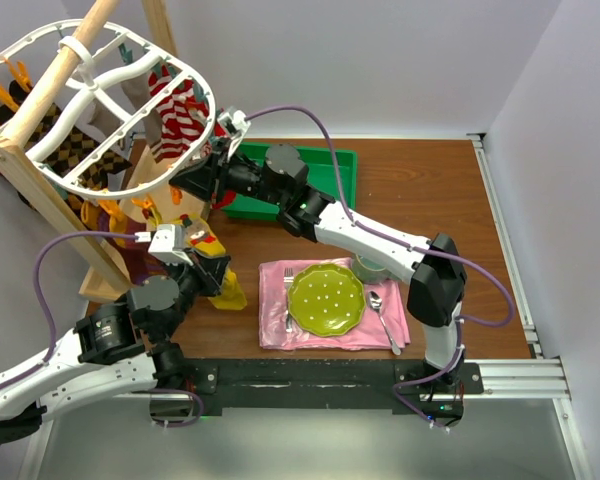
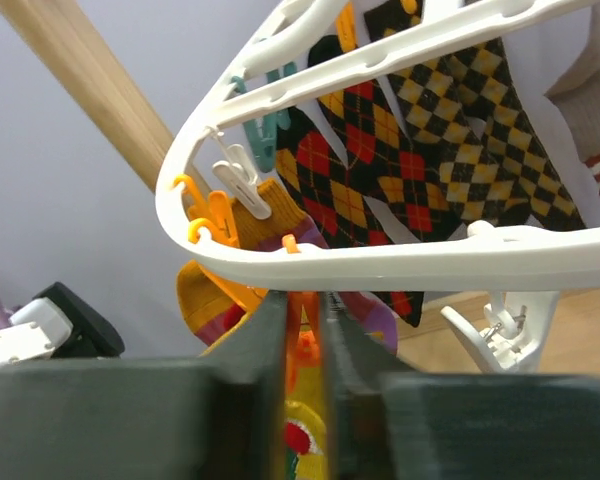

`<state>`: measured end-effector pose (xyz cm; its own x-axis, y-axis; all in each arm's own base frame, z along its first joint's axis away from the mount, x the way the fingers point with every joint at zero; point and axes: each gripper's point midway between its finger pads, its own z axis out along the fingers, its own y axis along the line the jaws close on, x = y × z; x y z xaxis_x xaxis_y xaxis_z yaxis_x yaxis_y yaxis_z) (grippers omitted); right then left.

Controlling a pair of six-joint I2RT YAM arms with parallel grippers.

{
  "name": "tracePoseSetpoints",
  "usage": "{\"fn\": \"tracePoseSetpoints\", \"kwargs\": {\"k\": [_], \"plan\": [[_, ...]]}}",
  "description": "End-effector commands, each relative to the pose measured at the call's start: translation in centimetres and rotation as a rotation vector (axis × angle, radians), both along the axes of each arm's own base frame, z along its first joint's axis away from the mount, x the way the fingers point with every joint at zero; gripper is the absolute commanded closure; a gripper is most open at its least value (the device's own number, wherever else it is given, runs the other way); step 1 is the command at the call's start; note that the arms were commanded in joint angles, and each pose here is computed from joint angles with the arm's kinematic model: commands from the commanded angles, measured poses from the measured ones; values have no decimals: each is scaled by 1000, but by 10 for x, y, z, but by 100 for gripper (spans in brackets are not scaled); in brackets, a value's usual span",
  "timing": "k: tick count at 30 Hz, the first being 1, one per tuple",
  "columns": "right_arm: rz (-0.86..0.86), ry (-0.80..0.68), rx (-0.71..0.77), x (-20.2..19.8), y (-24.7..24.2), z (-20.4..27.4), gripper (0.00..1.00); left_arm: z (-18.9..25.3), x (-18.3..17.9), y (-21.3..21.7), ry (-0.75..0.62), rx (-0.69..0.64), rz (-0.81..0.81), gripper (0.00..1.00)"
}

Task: Remove the socks clipped to the hanger
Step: Remove the sock from the hanger, then place the sock in the bin.

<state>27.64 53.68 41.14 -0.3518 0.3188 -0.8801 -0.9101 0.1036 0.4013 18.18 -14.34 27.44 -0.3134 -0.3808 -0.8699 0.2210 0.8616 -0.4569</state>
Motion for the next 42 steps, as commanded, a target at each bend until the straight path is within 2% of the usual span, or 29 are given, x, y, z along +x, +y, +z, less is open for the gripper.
{"fn": "tracePoseSetpoints", "kwargs": {"k": [1,2,6,11,12,14,16,18,19,21,23,25,26,28,29,31,32,34,35,36,38,40,41,42], "plan": [[-75,-18,1,0,-17,25,67,2,-1,-5,-14,22,-35,100],[-81,-20,-4,-1,-19,25,58,2,-1,-6,-13,23,-37,100],[-131,-9,-54,-1,-32,11,40,4,0,-7,-21,21,-35,100],[-219,28,-100,-4,-63,2,28,9,2,-15,-49,34,-61,100],[-270,51,-139,2,-70,-17,26,8,4,-19,-56,55,-74,100],[-343,69,-153,1,-94,-18,22,12,4,-29,-72,53,-107,100],[-442,118,-220,7,-117,-48,20,9,7,-43,-72,101,-141,100],[-591,152,-260,12,-155,-61,18,9,12,-62,-70,137,-177,100],[-641,148,-235,8,-176,-48,17,13,14,-69,-79,135,-186,100],[-791,180,-287,14,-213,-68,16,11,20,-86,-82,171,-207,100],[-881,193,-256,7,-250,-62,14,20,26,-100,-109,158,-219,100],[-976,204,-267,3,-282,-67,13,23,35,-119,-125,182,-233,100],[-1002,202,-222,-5,-300,-52,13,14,42,-131,-118,229,-238,100],[-1066,210,-225,-10,-325,-52,12,27,52,-147,-147,223,-231,100],[-1079,210,-191,-19,-341,-43,12,17,61,-157,-139,275,-225,100],[-1120,214,-198,-25,-361,-46,12,34,76,-170,-173,258,-205,100],[-1134,217,-189,-28,-369,-44,12,23,93,-174,-154,296,-185,100],[-1153,221,-183,-38,-387,-42,12,43,112,-187,-196,239,-183,100],[-1166,224,-178,-40,-394,-40,12,33,132,-187,-187,268,-163,100],[-1174,226,-180,-45,-403,-40,12,43,143,-191,-203,252,-156,100],[-1174,235,-170,-50,-410,-39,12,32,174,-193,-204,284,-123,100],[-1171,247,-160,-56,-417,-39,12,43,195,-199,-237,279,-98,100],[-1167,251,-159,-57,-418,-40,12,23,213,-201,-217,328,-80,100],[-1165,253,-168,-59,-419,-42,12,28,225,-203,-228,325,-59,100]]}}
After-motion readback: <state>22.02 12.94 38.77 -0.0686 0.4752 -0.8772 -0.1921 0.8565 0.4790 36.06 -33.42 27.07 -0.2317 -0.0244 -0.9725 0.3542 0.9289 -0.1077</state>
